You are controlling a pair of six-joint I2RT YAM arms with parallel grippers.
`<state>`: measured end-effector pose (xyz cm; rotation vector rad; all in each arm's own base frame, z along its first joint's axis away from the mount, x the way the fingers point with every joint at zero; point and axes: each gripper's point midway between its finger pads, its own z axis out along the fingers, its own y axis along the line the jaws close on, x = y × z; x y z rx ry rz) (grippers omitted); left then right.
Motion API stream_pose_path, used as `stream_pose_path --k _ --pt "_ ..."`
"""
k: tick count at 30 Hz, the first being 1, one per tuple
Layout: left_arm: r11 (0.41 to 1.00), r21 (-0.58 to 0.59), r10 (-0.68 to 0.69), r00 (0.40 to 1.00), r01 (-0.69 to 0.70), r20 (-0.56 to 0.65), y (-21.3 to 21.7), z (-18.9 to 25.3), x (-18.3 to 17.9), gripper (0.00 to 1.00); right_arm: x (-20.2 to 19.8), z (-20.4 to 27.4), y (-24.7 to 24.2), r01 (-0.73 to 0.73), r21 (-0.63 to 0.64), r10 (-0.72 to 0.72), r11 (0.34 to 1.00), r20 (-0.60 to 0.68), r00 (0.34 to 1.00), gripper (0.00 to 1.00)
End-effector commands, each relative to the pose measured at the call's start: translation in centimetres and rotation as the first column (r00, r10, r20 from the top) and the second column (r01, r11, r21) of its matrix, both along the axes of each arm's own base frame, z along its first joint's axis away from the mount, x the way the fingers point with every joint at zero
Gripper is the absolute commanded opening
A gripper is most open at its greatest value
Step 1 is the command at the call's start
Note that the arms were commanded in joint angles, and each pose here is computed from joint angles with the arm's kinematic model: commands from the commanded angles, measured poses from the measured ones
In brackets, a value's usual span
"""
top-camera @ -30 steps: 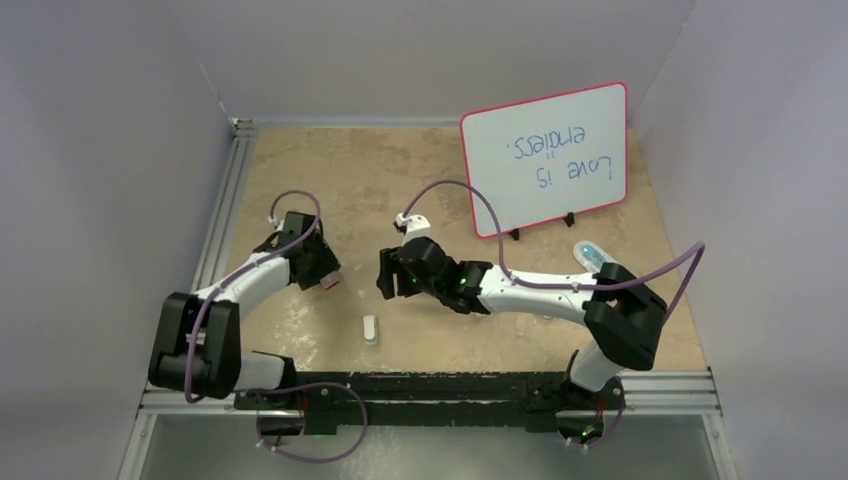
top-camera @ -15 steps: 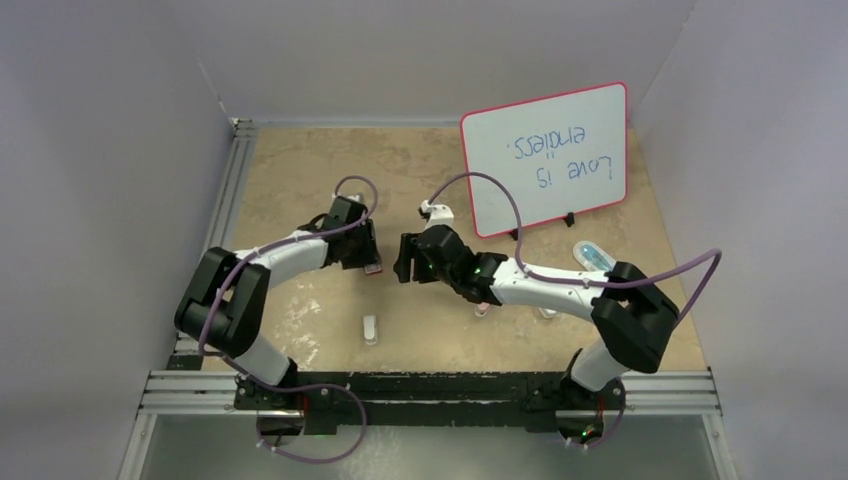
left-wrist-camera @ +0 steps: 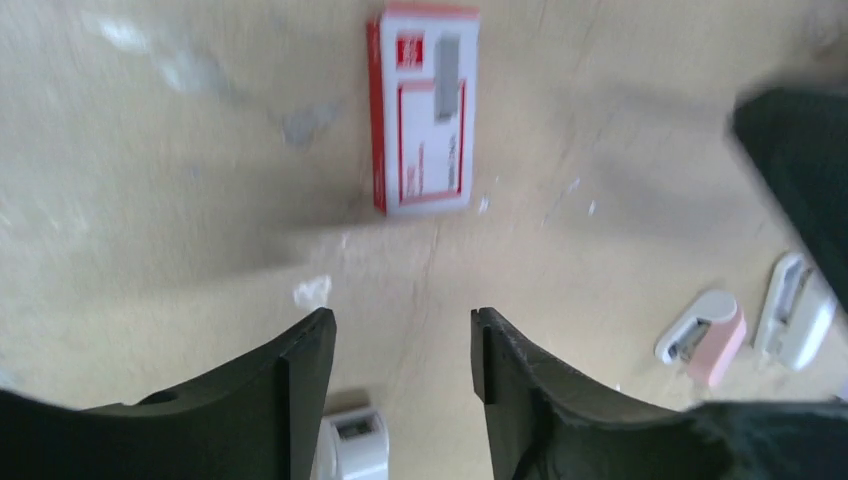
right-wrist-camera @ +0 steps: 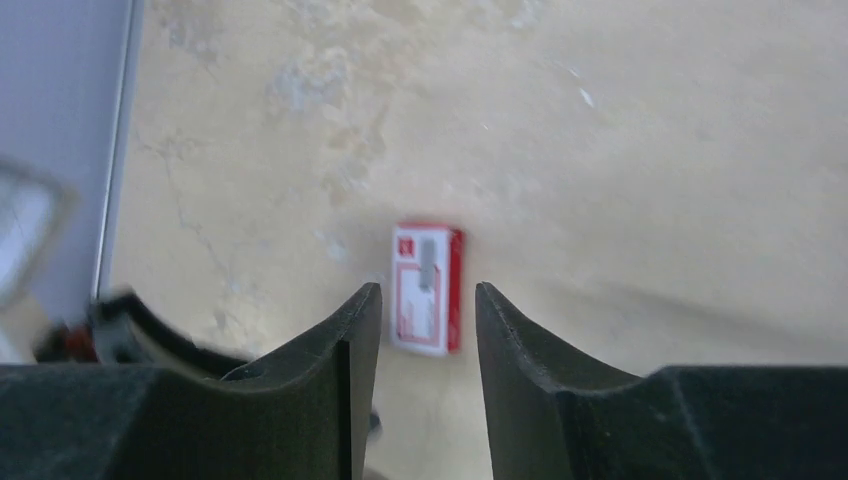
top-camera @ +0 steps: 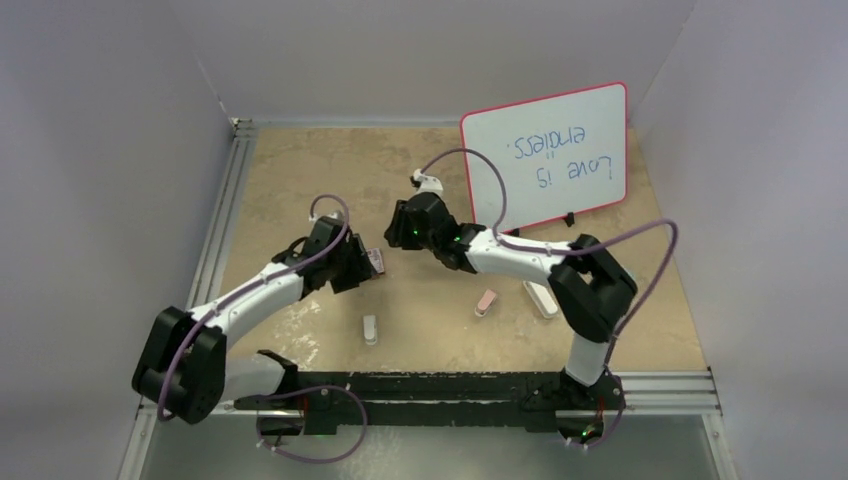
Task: Load the staples into the stapler
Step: Adjust the staple box at the center of the board.
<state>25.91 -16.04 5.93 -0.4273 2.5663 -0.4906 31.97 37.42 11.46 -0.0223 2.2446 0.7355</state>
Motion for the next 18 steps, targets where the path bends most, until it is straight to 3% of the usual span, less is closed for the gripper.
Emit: stream_pose_path --k 1,6,13,18 --pt "0.971 -0.224 0.055 0.993 -0.078 -0.105 -2.1 -0.8 -3.0 0.47 2.2 0.8 4.8 -0.097 0.035 0.096 0.995 0.041 0.995 0.41" --pt "0.944 -0.314 0.063 0.991 -0.098 -0.118 -3.1 -1.5 -3.5 0.41 3.2 -1.9 6.4 -0.139 -0.019 0.139 0.99 0.017 0.99 0.34" --pt "0.947 -0.276 0.138 0.984 -0.163 -0.109 -2.2 -2.5 -2.7 0.4 4.7 -5.0 7.1 -0.155 -0.101 0.157 0.983 0.005 0.988 0.31" --pt "0.952 -0.241 0.173 0.982 -0.188 -0.08 -1.5 -2.7 -1.8 0.33 4.6 -7.2 7.1 -0.183 -0.144 0.18 0.973 -0.035 0.983 0.28"
